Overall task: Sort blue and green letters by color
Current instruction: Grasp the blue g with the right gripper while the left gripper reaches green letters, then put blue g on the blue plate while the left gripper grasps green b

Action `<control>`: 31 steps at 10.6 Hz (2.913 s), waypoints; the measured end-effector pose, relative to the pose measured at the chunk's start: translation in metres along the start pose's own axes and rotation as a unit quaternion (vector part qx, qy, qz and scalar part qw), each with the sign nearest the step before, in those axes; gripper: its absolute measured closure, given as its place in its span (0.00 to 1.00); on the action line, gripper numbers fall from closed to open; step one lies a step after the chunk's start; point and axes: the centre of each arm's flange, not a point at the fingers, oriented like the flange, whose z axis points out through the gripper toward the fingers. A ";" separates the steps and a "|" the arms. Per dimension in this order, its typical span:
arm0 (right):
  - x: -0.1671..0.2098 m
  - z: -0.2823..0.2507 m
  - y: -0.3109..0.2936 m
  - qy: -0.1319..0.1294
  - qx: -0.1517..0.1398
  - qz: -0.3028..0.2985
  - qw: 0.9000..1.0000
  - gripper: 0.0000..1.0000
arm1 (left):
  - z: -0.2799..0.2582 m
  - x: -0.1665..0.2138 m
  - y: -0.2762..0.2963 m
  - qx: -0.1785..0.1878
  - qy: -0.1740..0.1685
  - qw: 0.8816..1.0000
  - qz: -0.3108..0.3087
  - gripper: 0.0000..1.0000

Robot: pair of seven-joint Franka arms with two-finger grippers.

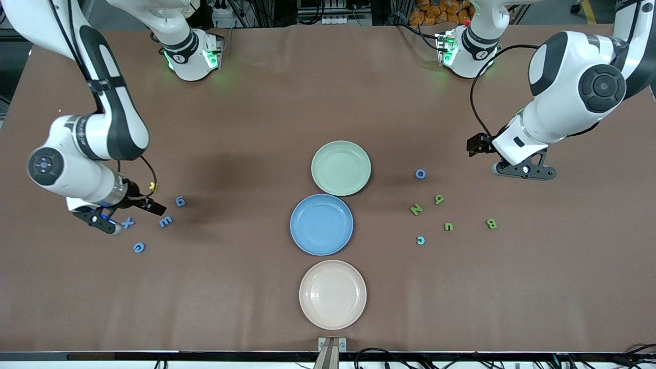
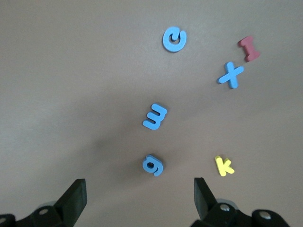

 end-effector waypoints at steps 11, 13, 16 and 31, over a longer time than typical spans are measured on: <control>-0.029 0.115 -0.005 -0.009 -0.006 -0.007 1.000 0.00 | 0.042 0.008 0.009 -0.005 0.020 1.000 0.008 0.00; -0.031 0.121 -0.001 -0.002 -0.003 -0.005 1.000 0.00 | 0.047 0.010 0.009 -0.006 0.018 1.000 0.009 0.00; -0.032 0.124 0.002 0.006 0.001 -0.004 1.000 0.21 | 0.050 0.011 0.009 -0.006 0.019 1.000 0.009 0.00; -0.036 0.129 0.004 0.018 0.009 -0.029 0.999 0.67 | 0.152 0.039 0.067 0.046 0.050 0.989 0.130 0.00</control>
